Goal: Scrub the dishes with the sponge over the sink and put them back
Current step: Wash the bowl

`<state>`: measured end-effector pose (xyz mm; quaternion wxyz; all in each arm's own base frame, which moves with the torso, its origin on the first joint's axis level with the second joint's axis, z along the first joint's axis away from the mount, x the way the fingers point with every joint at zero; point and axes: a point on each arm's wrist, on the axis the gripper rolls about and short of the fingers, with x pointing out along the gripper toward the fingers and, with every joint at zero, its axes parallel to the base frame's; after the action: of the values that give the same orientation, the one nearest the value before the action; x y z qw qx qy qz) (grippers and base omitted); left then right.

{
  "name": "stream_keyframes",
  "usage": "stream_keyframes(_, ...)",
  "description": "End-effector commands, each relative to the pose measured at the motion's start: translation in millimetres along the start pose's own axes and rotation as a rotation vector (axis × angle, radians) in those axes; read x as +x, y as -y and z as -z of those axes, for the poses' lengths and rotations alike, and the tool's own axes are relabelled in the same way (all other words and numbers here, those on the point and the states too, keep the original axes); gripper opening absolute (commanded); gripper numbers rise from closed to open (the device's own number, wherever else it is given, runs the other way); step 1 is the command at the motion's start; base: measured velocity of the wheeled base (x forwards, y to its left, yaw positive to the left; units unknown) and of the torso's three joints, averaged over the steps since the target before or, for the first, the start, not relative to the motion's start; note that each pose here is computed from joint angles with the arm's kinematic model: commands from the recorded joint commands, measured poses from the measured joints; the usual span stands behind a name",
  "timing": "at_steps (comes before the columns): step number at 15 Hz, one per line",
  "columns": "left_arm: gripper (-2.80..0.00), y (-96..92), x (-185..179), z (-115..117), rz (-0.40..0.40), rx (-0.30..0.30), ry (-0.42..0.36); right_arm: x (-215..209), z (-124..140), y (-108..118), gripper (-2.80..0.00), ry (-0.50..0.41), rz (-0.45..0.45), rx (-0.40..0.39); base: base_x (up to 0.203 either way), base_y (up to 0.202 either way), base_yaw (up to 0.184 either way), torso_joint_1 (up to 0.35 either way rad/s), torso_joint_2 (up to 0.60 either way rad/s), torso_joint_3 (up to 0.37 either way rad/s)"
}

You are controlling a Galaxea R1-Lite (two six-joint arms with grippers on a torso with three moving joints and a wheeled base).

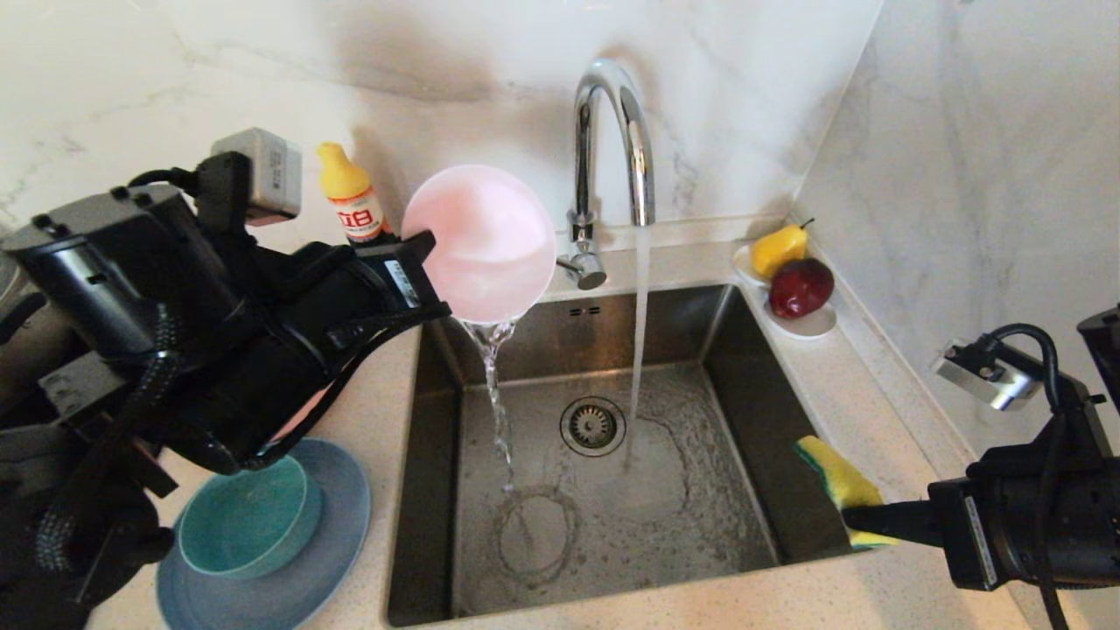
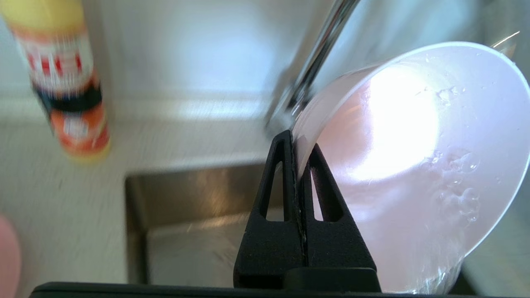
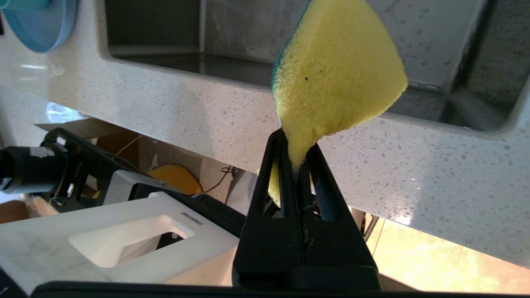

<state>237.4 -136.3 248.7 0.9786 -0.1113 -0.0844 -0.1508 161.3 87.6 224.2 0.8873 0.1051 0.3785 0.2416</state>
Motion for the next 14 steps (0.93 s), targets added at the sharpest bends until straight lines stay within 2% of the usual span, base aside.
stream_keyframes(1, -2.80, -1.5, -12.7, -13.5, 0.022, -0.015, 0.059, 0.7, 0.2, 0.0, -2.80, -0.006, -0.005, 0.003, 0.000, 0.000, 0.000, 0.000, 0.00, 0.000)
stream_keyframes(4, -2.80, -2.1, -27.1, -25.7, 0.098, -0.033, 0.128, 3.8, 0.0, 0.5, -2.80, -0.016, -0.002, 0.005, 0.000, 0.000, 0.000, 0.000, 0.00, 0.000)
stream_keyframes(9, -2.80, -2.1, -45.2, -47.2, 0.181, -0.046, 0.218, 3.3, -1.8, -0.2, -2.80, -0.010, -0.004, 0.003, 0.000, 0.000, 0.000, 0.000, 0.00, 0.000)
stream_keyframes(11, -2.80, -2.7, -46.8, -47.1, 0.182, -0.044, 0.218, 3.8, -0.6, 0.1, -2.80, -0.018, -0.010, 0.004, 0.000, 0.000, 0.000, 0.000, 0.00, 0.000)
stream_keyframes(14, -2.80, -4.4, -46.5, -35.2, 0.175, -0.039, 0.165, 0.9, -1.1, -0.8, -2.80, -0.008, -0.018, 0.002, 0.000, 0.000, 0.000, 0.000, 0.00, 0.000)
